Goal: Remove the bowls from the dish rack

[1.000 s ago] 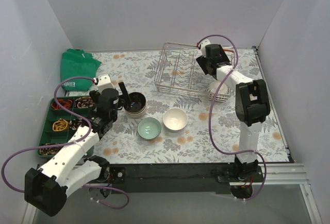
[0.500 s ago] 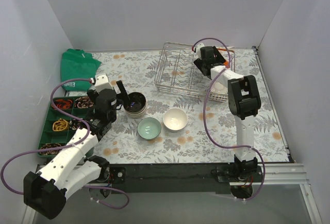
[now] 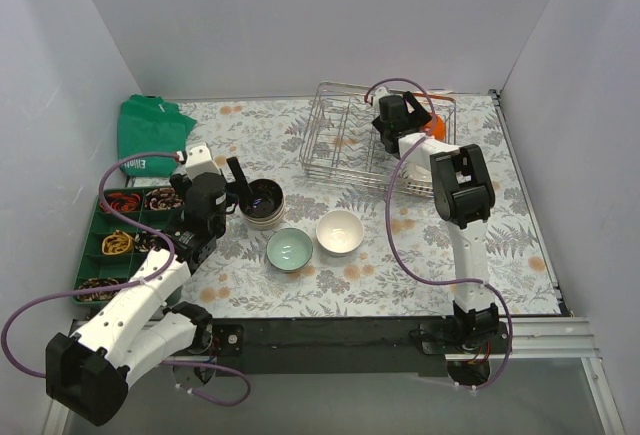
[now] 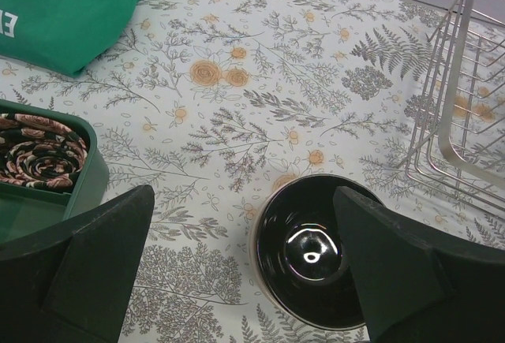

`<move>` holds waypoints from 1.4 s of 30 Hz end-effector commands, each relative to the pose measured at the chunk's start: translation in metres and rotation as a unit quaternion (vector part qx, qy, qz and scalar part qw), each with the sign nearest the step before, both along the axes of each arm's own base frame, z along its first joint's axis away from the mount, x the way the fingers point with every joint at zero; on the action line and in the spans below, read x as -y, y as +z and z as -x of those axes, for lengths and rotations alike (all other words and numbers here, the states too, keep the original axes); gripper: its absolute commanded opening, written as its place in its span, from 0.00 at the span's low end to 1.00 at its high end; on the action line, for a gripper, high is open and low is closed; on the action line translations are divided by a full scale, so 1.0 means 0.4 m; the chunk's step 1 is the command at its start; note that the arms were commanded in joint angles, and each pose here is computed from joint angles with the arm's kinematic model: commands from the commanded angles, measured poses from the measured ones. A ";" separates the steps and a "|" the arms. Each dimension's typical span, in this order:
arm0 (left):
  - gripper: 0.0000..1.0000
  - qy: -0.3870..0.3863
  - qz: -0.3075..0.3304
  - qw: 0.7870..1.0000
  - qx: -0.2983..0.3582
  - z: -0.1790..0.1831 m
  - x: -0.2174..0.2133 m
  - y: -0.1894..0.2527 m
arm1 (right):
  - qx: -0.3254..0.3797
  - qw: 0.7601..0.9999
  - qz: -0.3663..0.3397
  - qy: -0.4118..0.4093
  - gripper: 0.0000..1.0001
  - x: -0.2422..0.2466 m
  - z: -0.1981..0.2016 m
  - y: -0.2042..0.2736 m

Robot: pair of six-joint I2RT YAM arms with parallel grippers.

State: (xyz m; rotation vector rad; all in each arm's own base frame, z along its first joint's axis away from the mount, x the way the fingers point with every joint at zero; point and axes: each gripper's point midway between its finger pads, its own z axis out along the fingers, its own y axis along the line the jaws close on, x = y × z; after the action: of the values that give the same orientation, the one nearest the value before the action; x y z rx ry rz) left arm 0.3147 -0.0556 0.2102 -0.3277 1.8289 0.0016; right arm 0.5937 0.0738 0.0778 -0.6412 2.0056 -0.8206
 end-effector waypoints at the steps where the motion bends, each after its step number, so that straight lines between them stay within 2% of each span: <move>1: 0.98 0.003 -0.003 1.000 0.002 -0.001 -0.008 -0.004 | -0.020 0.997 0.064 -0.037 0.98 0.053 0.016 -0.044; 4: 0.98 0.000 -0.005 1.000 0.001 -0.001 -0.005 -0.006 | -0.016 0.997 0.068 -0.044 0.96 0.055 0.019 -0.037; 10: 0.98 0.000 -0.003 1.000 0.001 0.000 -0.005 -0.005 | -0.002 0.998 0.052 -0.043 0.84 0.048 0.027 0.000; 16: 0.98 -0.003 0.001 1.000 0.006 0.002 -0.004 0.001 | 0.011 0.999 0.027 -0.041 0.65 0.032 0.043 0.040; 20: 0.98 -0.005 0.002 1.000 0.009 0.004 -0.002 0.005 | 0.026 0.999 0.010 -0.032 0.48 0.006 0.053 0.086; 23: 0.98 -0.007 0.003 1.000 0.010 0.005 -0.001 0.008 | 0.039 0.999 -0.001 -0.026 0.39 -0.012 0.060 0.129; 33: 0.98 -0.013 0.012 1.000 0.019 0.014 0.002 0.023 | 0.056 0.996 -0.063 0.001 0.27 -0.067 0.104 0.224; 37: 0.98 -0.022 0.017 0.999 0.023 0.015 0.009 0.030 | 0.063 0.991 -0.119 0.011 0.23 -0.087 0.131 0.275; 42: 0.98 -0.046 0.026 0.998 0.025 0.018 0.029 0.036 | 0.069 0.971 -0.227 0.035 0.21 -0.141 0.177 0.314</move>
State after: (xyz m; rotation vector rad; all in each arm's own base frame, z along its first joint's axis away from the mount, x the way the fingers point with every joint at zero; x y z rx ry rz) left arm 0.3093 -0.0635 0.2173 -0.2952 1.8136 -0.0728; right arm 0.5360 0.1133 0.1682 -0.5064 1.9817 -0.5595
